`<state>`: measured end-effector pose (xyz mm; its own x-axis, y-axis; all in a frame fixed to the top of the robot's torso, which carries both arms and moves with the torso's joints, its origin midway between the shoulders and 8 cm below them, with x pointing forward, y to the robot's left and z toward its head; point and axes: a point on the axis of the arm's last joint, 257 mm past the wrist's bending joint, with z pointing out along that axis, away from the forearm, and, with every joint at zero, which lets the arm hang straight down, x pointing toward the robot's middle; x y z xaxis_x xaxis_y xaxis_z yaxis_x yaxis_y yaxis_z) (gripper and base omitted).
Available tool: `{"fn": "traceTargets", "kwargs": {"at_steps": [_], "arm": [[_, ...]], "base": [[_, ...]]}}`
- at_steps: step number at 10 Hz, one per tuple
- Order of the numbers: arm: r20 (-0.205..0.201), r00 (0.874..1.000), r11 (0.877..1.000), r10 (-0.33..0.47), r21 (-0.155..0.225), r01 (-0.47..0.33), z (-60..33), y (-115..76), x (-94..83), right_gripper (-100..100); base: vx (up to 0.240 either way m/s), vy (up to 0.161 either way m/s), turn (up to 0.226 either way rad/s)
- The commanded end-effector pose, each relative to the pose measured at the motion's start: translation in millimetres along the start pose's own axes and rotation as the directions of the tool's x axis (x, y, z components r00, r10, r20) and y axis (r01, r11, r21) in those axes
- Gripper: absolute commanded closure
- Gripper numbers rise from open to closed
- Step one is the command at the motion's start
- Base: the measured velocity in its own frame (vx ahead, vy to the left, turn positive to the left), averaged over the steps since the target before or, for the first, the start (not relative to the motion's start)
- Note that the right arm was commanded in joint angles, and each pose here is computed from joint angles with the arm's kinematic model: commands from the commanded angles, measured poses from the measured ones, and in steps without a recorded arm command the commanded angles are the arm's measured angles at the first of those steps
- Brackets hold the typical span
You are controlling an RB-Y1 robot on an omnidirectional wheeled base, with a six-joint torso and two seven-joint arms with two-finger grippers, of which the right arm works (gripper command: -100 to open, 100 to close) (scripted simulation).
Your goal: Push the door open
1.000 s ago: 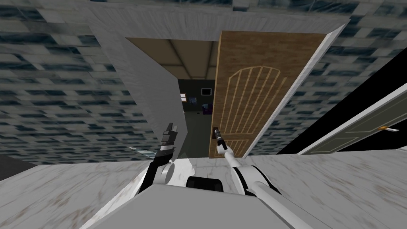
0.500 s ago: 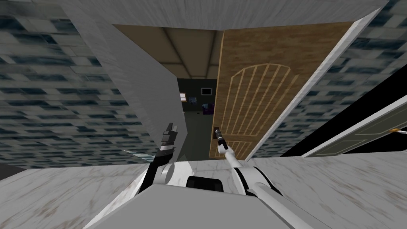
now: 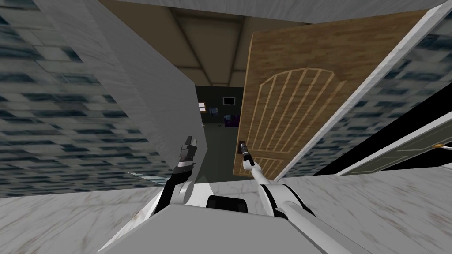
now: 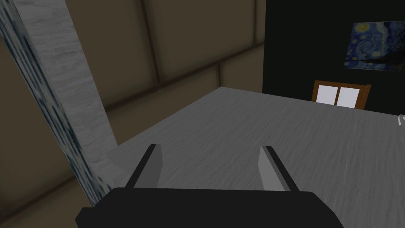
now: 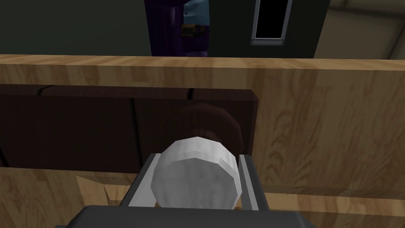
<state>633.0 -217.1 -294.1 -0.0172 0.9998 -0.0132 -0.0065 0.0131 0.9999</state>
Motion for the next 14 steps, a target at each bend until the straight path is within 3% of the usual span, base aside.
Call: {"fn": "traceTargets", "kwargs": {"at_steps": [1,4,7,10,11,12,13,14], "arm": [[0.035,0.999,1.0,-0.004,-0.003,0.004,-0.6,1.4,-22.2,100],[0.049,0.999,1.0,-0.004,-0.002,0.004,-1.2,1.0,-30.6,100],[0.094,0.996,1.0,-0.002,0.001,0.002,-3.7,-0.3,-56.5,100],[0.094,0.996,1.0,-0.002,0.001,0.002,-3.7,-0.3,-56.5,100],[0.125,0.992,1.0,-0.001,0.002,0.001,-5.8,-1.1,-73.6,100],[0.126,0.992,1.0,-0.002,0.028,-0.001,-10.1,-12.7,-74.0,100],[0.125,0.992,1.0,-0.001,0.002,0.001,-5.8,-1.1,-73.6,100],[0.121,0.993,1.0,0.001,0.01,-0.002,-7.6,-5.3,-69.7,-100]], "base": [[0.103,0.071,-0.046],[0.134,0.085,-0.049],[0.148,0.085,-0.057],[0.064,0.044,-0.015],[0.126,0.076,-0.115],[0.142,0.104,-0.093],[0.068,0.046,-0.023],[-0.122,0.006,-0.028]]}}
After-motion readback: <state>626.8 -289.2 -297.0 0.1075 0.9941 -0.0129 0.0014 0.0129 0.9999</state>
